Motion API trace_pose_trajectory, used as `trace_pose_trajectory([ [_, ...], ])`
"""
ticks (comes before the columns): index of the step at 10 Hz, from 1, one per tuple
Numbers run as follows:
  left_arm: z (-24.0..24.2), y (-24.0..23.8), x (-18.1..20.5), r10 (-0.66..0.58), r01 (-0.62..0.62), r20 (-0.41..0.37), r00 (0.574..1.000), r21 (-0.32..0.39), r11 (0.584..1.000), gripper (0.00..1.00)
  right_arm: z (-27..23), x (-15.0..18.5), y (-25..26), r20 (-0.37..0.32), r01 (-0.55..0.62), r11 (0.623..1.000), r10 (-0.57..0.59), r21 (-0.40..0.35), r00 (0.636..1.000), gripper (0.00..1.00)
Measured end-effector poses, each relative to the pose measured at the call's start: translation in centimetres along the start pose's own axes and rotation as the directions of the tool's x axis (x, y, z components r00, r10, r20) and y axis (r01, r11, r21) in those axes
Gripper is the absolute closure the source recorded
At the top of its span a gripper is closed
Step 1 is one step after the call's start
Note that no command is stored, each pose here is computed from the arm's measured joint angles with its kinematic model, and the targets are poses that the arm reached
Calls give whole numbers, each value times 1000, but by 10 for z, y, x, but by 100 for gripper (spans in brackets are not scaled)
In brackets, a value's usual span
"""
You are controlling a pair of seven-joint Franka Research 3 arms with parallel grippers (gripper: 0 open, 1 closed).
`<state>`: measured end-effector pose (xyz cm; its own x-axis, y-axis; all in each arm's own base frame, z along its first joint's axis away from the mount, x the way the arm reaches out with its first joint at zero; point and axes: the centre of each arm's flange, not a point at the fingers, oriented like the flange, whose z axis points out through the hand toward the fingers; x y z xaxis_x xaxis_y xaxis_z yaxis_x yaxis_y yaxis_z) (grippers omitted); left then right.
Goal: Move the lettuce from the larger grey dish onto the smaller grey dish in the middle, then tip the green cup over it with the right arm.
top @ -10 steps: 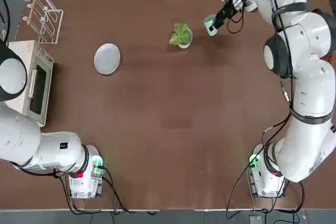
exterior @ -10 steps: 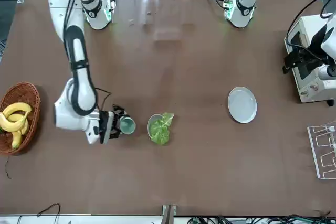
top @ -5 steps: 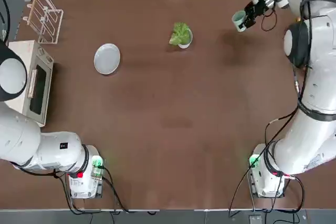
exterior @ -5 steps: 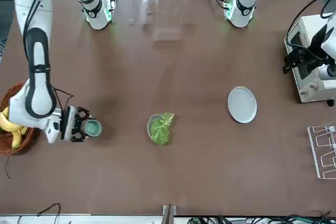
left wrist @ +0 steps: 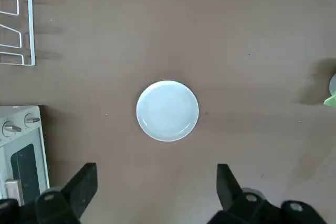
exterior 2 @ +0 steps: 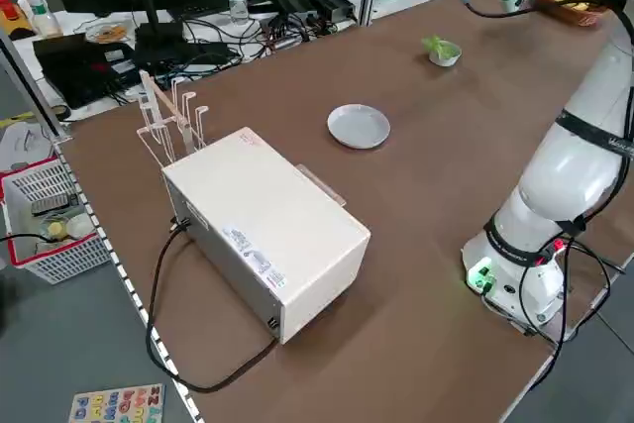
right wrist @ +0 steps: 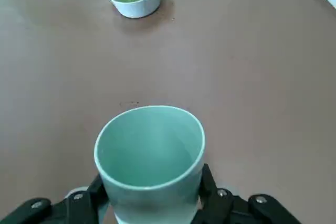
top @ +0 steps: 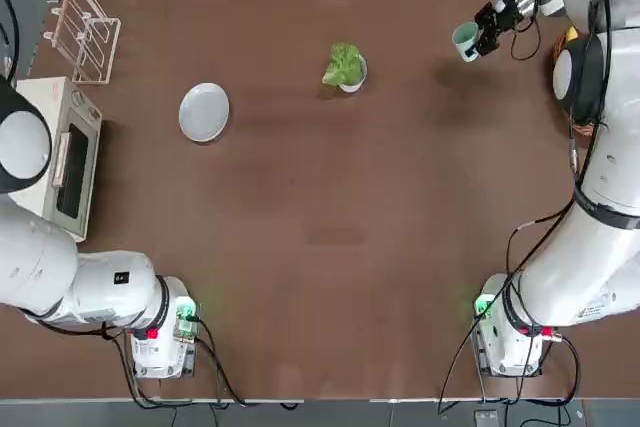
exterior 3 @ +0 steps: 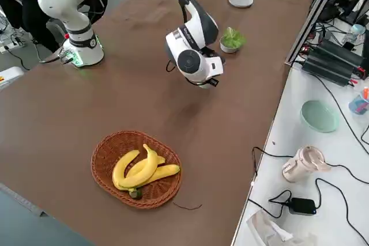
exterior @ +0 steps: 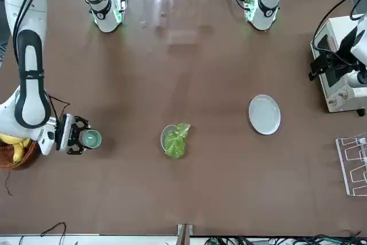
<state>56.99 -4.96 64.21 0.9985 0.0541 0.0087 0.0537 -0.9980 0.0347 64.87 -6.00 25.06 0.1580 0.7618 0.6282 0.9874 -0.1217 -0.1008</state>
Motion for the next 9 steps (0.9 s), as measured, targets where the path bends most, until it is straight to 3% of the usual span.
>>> trace_pose_trajectory([
  [5,0,0,0,0,0,0,1000,0,1000,0,-11,-45,-14,-165,193,981,-189,7,968,31],
  [7,0,0,0,-1,1,0,1000,0,1000,0,-15,-86,-33,-252,177,984,-167,18,953,31],
  [9,0,0,0,-1,1,0,1000,0,1000,0,-13,-124,-47,-287,171,985,-160,12,944,31],
])
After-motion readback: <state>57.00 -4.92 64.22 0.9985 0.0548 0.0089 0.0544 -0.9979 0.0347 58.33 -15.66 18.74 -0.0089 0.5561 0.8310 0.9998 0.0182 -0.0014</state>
